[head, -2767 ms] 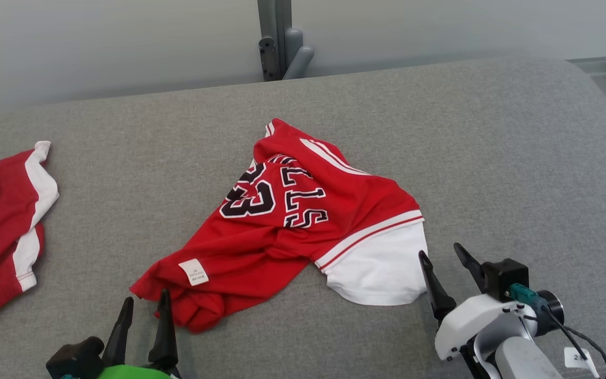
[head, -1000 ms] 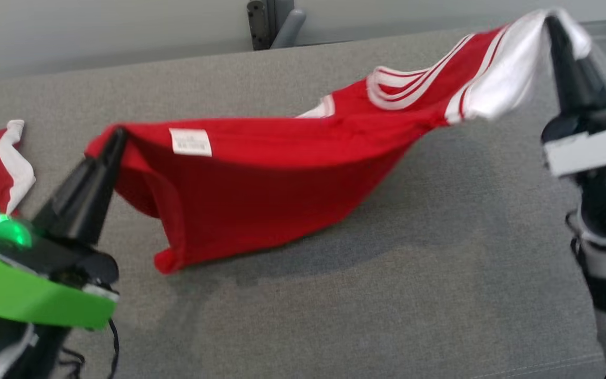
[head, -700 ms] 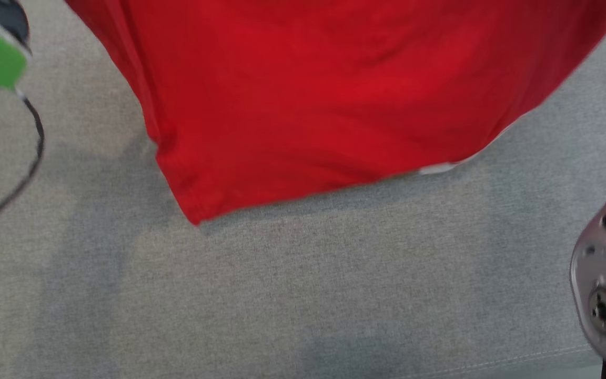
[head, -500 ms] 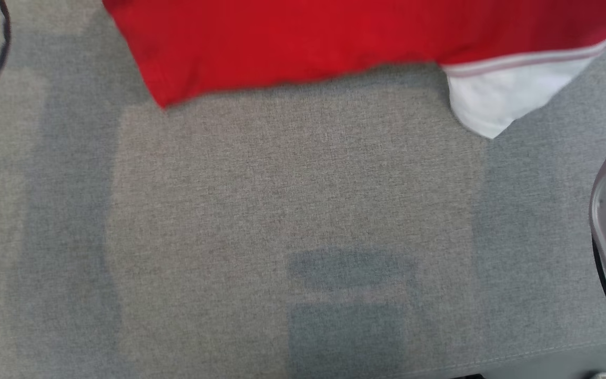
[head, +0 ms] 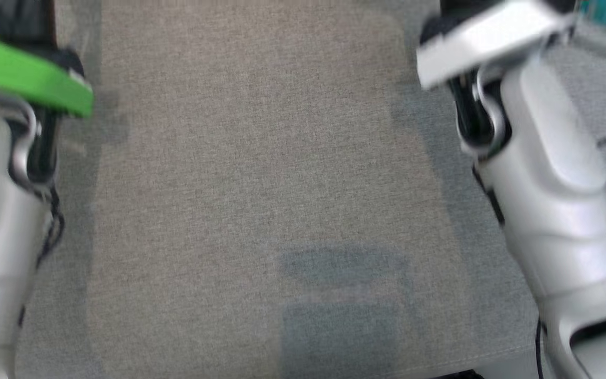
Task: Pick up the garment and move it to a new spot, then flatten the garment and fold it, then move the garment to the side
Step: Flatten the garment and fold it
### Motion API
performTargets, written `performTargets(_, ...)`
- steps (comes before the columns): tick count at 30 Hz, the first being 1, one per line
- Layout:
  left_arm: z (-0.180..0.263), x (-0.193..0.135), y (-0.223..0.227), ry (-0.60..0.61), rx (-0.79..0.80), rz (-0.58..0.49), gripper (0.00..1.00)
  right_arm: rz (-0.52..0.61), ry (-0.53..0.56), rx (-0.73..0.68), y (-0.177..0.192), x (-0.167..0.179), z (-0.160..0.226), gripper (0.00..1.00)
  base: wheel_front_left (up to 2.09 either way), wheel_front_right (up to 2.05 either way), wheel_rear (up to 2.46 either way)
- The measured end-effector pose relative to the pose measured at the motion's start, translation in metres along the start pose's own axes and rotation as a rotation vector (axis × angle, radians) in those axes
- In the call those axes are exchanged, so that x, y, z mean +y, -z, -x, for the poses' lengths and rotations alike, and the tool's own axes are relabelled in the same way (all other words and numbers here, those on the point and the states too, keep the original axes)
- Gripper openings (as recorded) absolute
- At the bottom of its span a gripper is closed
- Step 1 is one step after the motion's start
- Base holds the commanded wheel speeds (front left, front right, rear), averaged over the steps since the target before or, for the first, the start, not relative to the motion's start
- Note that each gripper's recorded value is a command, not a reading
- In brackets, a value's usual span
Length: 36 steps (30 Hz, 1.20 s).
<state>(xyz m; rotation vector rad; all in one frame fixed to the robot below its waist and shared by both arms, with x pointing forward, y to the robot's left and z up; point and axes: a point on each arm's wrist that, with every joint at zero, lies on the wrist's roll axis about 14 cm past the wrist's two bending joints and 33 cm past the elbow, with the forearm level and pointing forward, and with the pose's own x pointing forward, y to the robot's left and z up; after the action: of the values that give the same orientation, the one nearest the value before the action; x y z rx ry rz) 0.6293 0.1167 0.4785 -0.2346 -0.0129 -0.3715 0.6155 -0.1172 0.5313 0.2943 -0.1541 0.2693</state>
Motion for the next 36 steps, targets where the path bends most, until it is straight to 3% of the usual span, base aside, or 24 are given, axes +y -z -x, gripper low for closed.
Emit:
performTargets(4,0.065,0.0,0.046,-0.046,0.125,0.074,0.0,-0.058,0.129,0.163,0.051,-0.03,0.098,0.0,0.0,0.0,0.0)
performTargets(9,0.137,-0.003,0.06,-0.122,0.178,0.14,0.0,-0.11,0.227,0.261,0.067,-0.035,0.193,0.0,0.0,0.0,0.0)
performTargets(20,0.267,-0.058,0.103,-0.197,0.339,0.206,0.0,-0.047,0.327,0.439,0.082,-0.034,0.319,0.0,0.0,0.0,0.0)
performTargets(24,0.299,-0.077,0.11,-0.242,0.362,0.26,0.0,-0.079,0.371,0.495,0.091,-0.027,0.36,0.0,0.0,0.0,0.0)
performTargets(28,0.311,-0.087,0.108,-0.261,0.359,0.301,0.0,-0.159,0.363,0.462,0.084,-0.012,0.363,0.0,0.0,0.0,0.0)
performTargets(32,0.301,-0.086,0.094,-0.271,0.359,0.342,0.0,-0.181,0.324,0.369,0.051,-0.017,0.333,0.0,0.0,0.0,0.0)
performTargets(36,0.282,-0.078,0.074,-0.238,0.382,0.309,0.0,-0.158,0.244,0.337,0.025,-0.019,0.295,0.0,0.0,0.0,0.0)
